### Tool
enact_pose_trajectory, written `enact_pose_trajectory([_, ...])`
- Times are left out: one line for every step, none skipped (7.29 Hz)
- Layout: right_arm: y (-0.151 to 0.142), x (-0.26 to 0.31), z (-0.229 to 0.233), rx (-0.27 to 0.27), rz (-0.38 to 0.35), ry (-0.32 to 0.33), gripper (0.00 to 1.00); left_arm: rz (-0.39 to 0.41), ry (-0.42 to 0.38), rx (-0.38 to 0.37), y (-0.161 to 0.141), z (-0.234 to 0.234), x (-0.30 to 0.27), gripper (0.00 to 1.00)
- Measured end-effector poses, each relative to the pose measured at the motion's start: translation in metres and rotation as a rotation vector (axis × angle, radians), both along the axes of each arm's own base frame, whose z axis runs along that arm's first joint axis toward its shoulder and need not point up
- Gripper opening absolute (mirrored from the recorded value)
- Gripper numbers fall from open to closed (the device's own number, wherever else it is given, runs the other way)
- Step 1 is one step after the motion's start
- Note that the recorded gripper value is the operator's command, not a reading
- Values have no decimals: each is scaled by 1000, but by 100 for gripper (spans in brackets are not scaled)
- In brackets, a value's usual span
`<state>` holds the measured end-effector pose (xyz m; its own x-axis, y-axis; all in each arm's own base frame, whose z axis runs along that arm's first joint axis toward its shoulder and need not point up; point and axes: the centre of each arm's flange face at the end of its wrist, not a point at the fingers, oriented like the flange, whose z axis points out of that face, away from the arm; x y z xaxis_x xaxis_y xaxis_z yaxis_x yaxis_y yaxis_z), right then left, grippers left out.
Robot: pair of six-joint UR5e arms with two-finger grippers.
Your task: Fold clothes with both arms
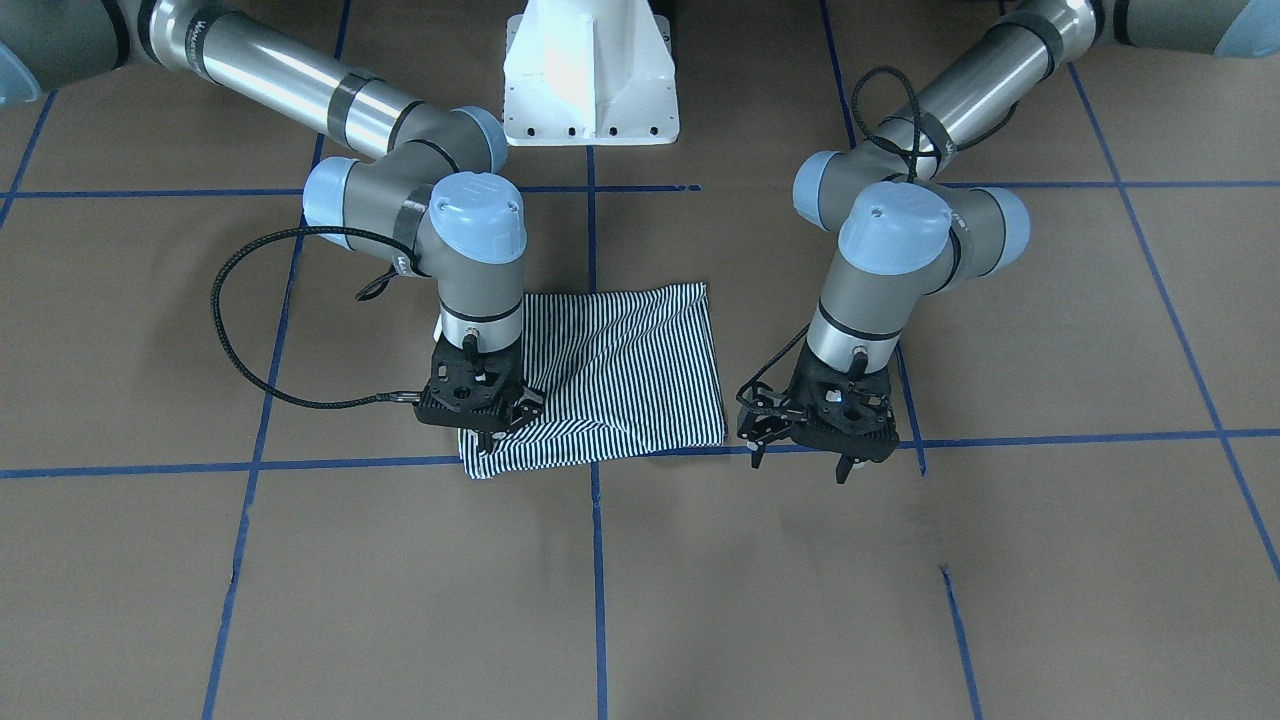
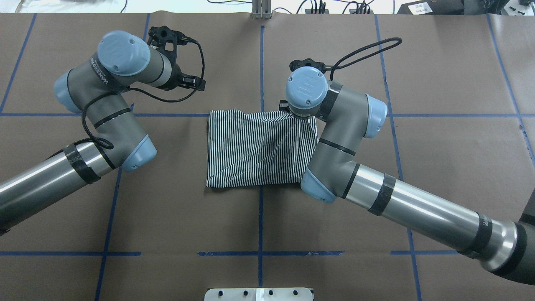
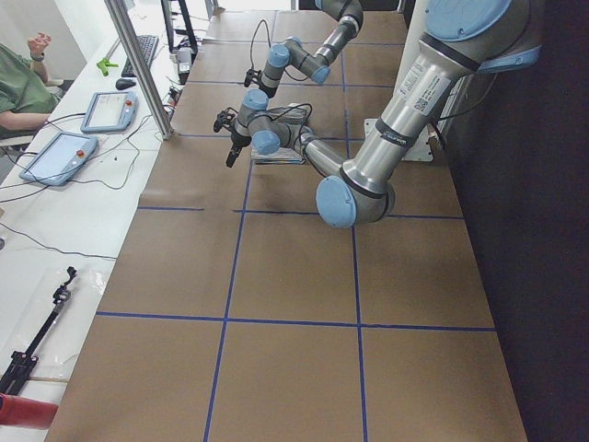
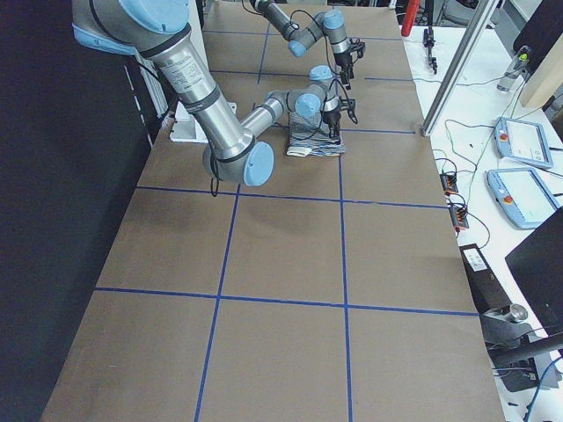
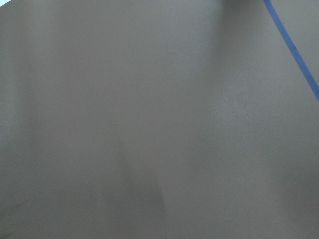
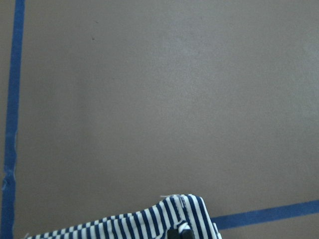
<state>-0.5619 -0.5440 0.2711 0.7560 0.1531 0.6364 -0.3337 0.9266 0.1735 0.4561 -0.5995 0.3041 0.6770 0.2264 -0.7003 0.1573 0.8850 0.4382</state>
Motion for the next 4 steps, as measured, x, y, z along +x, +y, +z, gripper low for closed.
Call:
enact_pose_trajectory([-1,0,0,9,-9,5,100,1,2,2,0,-1,0,100])
enact_pose_trajectory([-4,3,-3,18,-20,3,100,1,6,6,2,-3,-3,100])
enact_pose_trajectory([-10,12,-9,19,-39,-11,100,9,15,12,8,-5,-8,100])
enact_pose_trajectory([-19,28,-16,12,-72,-37,100,23,29,16,18,-5,-18,100])
